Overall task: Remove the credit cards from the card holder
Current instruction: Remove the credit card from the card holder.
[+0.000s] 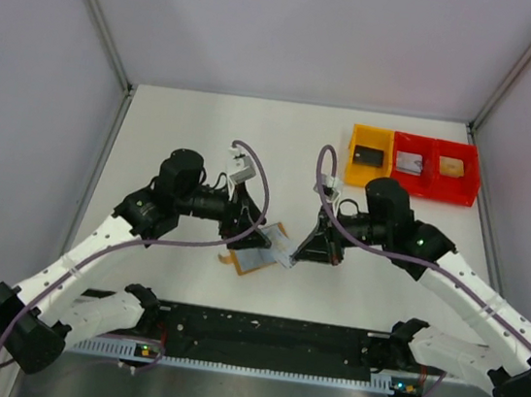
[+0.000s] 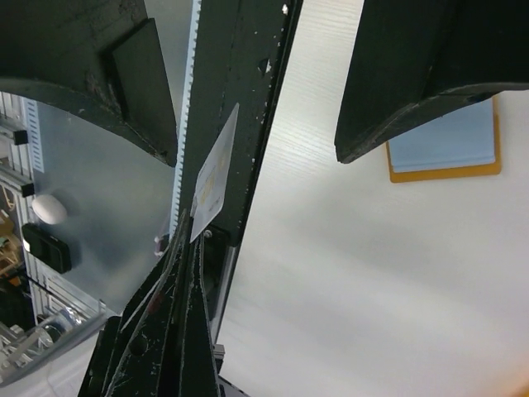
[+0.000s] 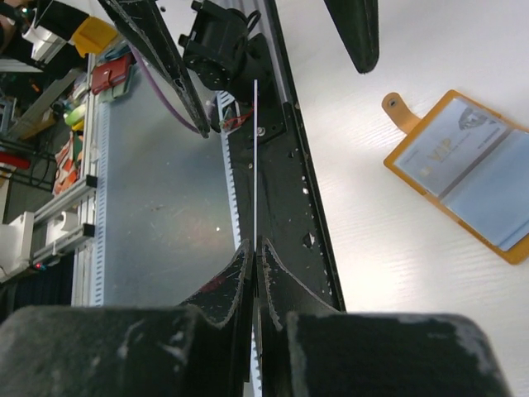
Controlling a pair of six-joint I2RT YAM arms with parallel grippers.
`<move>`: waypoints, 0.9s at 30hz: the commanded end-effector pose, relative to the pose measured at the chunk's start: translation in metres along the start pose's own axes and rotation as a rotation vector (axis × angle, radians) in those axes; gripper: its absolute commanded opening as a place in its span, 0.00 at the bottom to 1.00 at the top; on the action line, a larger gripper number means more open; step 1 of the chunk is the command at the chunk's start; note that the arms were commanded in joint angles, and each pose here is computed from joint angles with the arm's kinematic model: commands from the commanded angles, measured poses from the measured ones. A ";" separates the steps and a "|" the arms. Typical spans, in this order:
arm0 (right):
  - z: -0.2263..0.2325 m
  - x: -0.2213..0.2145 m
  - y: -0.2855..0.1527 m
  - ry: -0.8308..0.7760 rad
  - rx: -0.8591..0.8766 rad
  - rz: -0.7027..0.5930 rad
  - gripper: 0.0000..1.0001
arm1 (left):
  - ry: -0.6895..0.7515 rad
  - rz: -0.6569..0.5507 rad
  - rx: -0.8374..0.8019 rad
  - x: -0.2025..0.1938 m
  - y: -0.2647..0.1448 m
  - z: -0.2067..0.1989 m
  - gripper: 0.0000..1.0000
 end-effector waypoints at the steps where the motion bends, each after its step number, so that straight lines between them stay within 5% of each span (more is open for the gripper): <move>1: 0.015 0.017 -0.004 -0.096 0.090 -0.015 0.00 | 0.054 0.011 -0.157 0.013 0.003 -0.020 0.79; 13: 0.018 0.014 -0.002 -0.135 0.145 0.015 0.00 | 0.026 0.071 -0.337 0.012 0.010 -0.031 0.52; 16: 0.016 0.012 -0.001 -0.133 0.151 0.027 0.00 | 0.030 0.065 -0.350 0.013 0.009 -0.033 0.33; 18: 0.011 0.014 0.000 -0.132 0.117 0.023 0.00 | 0.026 0.062 -0.354 0.013 0.009 -0.034 0.05; 21: -0.003 0.020 0.000 -0.110 0.002 0.001 0.01 | 0.041 0.021 -0.283 0.015 0.009 -0.028 0.00; 27: -0.006 0.051 -0.012 -0.099 -0.125 -0.254 0.38 | -0.060 -0.245 -0.035 0.029 -0.002 -0.010 0.00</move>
Point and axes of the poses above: each gripper's point midway between its finger pads, its own y axis out along the fingers, its own z axis along the line the jaws close on, x = y × z, the point moved 2 cm from there along -y, back along the fingers, and after that the axes turned 4 degrees about -y, right-handed, at the moved point
